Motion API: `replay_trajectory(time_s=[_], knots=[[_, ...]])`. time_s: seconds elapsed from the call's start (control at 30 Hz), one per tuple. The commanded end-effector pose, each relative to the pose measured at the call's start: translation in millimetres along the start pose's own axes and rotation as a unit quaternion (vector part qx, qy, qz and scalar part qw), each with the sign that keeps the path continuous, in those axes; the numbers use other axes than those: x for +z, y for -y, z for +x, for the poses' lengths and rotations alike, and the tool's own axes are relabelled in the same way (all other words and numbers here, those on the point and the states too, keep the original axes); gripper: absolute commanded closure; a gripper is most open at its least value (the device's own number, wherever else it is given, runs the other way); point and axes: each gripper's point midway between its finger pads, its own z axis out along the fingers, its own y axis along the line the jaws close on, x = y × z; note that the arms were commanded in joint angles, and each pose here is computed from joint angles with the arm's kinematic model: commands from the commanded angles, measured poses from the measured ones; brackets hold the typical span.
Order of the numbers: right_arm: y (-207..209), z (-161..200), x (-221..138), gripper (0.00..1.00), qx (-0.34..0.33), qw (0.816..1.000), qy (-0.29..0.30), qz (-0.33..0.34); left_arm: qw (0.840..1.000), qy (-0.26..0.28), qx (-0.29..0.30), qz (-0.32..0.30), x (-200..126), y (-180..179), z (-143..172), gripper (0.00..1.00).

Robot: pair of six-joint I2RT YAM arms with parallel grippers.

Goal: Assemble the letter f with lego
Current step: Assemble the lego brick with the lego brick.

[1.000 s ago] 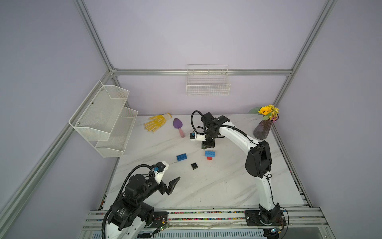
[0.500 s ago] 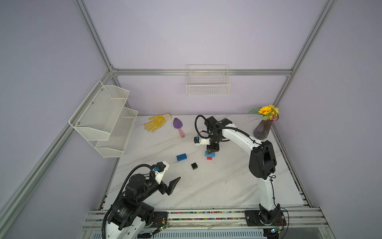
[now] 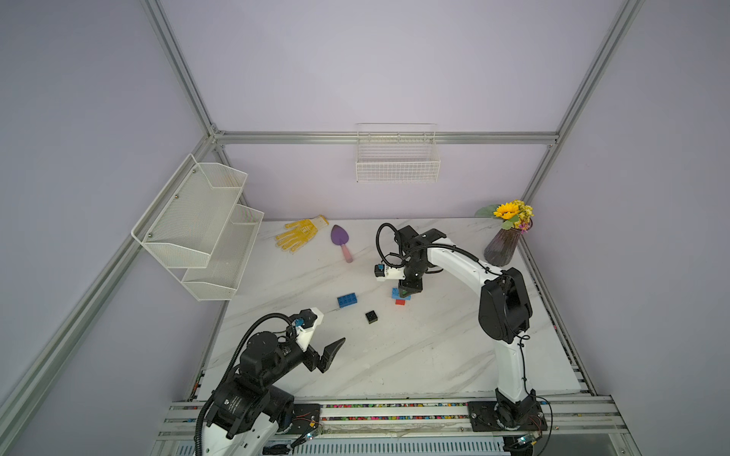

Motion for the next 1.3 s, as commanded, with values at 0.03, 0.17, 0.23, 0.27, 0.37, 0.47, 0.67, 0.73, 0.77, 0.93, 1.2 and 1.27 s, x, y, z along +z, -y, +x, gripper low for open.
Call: replay_trajectory(time_s=[0.03, 0.17, 0.23, 0.27, 0.37, 0.47, 0.67, 0.73, 0.77, 0.93, 1.2, 1.27], knots=[[0.0, 0.4, 4.8, 0.96, -0.005, 1.0, 0.016, -0.01, 1.0, 0.011, 0.015, 0.004, 0.6, 0.5, -6.5, 0.0], [1.4, 2.0, 9.6, 0.97, -0.003, 1.0, 0.013, -0.014, 1.0, 0.01, 0.014, 0.005, 0.9, 0.6, -6.3, 0.0], [1.7, 1.3, 8.1, 0.97, -0.002, 1.0, 0.014, -0.013, 1.0, 0.01, 0.015, 0.005, 1.0, 0.6, -6.3, 0.0], [1.9, 0.5, 7.3, 0.97, -0.001, 1.0, 0.015, -0.012, 1.0, 0.01, 0.014, 0.005, 1.2, 0.4, -6.2, 0.0], [2.9, -2.7, 0.3, 0.97, -0.002, 1.0, 0.021, -0.007, 1.0, 0.009, 0.014, 0.004, 1.3, 0.2, -6.1, 0.0], [4.2, -5.9, -6.5, 0.97, 0.001, 1.0, 0.027, -0.001, 1.0, 0.009, 0.013, 0.003, 1.3, -0.1, -5.8, 0.0], [6.4, -8.3, -11.5, 0.97, 0.0, 1.0, 0.03, 0.005, 1.0, 0.01, 0.014, 0.005, 1.2, 0.4, -6.3, 0.0], [6.8, -8.6, -12.3, 0.97, 0.0, 1.0, 0.031, 0.006, 1.0, 0.01, 0.014, 0.005, 1.3, 0.4, -6.2, 0.0], [7.3, -8.7, -12.1, 0.97, 0.0, 1.0, 0.03, 0.007, 1.0, 0.01, 0.014, 0.004, 1.1, 0.4, -6.4, 0.0], [8.5, -8.3, -13.4, 0.97, -0.002, 1.0, 0.028, 0.01, 1.0, 0.009, 0.013, 0.004, 1.3, 0.1, -6.1, 0.0], [10.7, -8.9, -3.3, 0.97, -0.004, 1.0, 0.029, 0.0, 1.0, 0.009, 0.013, 0.004, 1.5, 0.1, -5.6, 0.0], [10.5, -8.1, 0.8, 0.97, -0.004, 1.0, 0.026, -0.004, 1.0, 0.008, 0.013, 0.003, 1.7, -0.2, -5.4, 0.0]])
